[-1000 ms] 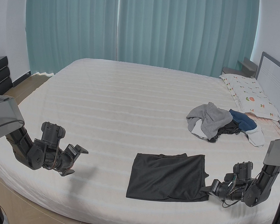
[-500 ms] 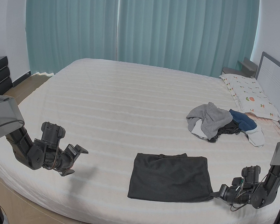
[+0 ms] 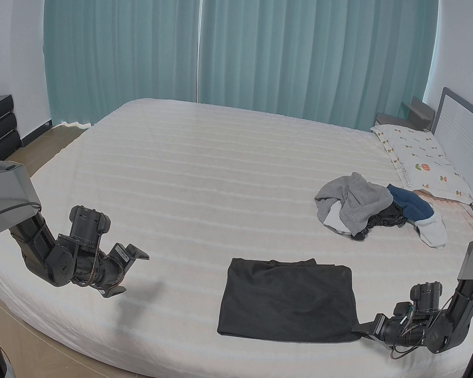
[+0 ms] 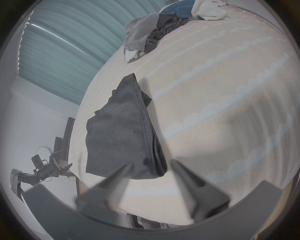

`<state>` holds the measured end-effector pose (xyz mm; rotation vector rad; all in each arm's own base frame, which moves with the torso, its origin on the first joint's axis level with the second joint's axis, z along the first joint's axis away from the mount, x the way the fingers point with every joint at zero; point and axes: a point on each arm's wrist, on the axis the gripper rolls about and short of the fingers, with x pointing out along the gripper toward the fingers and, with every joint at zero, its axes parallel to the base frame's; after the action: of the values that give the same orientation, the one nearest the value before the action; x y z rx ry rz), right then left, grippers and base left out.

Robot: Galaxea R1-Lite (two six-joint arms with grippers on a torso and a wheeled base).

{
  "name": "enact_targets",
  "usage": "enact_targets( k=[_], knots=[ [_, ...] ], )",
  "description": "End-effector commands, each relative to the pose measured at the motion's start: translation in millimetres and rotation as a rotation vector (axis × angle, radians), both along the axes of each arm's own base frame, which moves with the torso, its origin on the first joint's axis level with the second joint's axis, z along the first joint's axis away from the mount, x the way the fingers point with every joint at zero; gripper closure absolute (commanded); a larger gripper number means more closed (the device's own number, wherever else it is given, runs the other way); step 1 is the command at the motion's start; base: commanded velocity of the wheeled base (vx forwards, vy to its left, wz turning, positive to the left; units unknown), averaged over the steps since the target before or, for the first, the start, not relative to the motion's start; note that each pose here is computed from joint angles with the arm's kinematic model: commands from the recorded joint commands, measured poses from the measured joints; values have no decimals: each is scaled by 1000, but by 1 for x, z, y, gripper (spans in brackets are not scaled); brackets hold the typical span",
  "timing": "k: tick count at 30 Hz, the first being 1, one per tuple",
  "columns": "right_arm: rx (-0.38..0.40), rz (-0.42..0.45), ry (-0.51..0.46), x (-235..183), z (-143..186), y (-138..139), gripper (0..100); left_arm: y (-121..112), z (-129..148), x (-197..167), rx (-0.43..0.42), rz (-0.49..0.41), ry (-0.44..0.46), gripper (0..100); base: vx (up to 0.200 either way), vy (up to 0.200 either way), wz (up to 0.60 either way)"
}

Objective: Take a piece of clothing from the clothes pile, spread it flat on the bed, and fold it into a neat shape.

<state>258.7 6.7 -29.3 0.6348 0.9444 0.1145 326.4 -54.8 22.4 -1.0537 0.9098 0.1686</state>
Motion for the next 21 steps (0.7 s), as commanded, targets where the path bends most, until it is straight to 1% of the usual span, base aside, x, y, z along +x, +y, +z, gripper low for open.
enact_targets(
  k=[1,5,10,14,15,17,19,21],
  knots=[
    [6,-1,-14,2,3,1,0,0,0,0,1,2,0,0,0,0,0],
    [15,-14,-51,7,7,-1,0,0,1,1,-3,10,-3,0,0,0,0],
    [57,-53,-104,16,14,2,0,1,2,2,1,42,-21,0,0,0,0],
    [62,-60,-130,22,17,5,0,1,2,3,-4,45,-27,0,0,0,0],
    [57,-46,-165,32,23,11,0,1,2,3,-4,45,-27,0,0,0,0],
    [44,-53,-197,44,27,14,0,1,2,3,-4,43,-29,0,0,0,0],
    [41,-51,-215,55,30,17,0,1,1,2,-4,43,-26,0,0,0,0],
    [56,-47,-210,73,33,20,0,1,1,2,-2,44,-26,0,0,0,0]
  ],
)
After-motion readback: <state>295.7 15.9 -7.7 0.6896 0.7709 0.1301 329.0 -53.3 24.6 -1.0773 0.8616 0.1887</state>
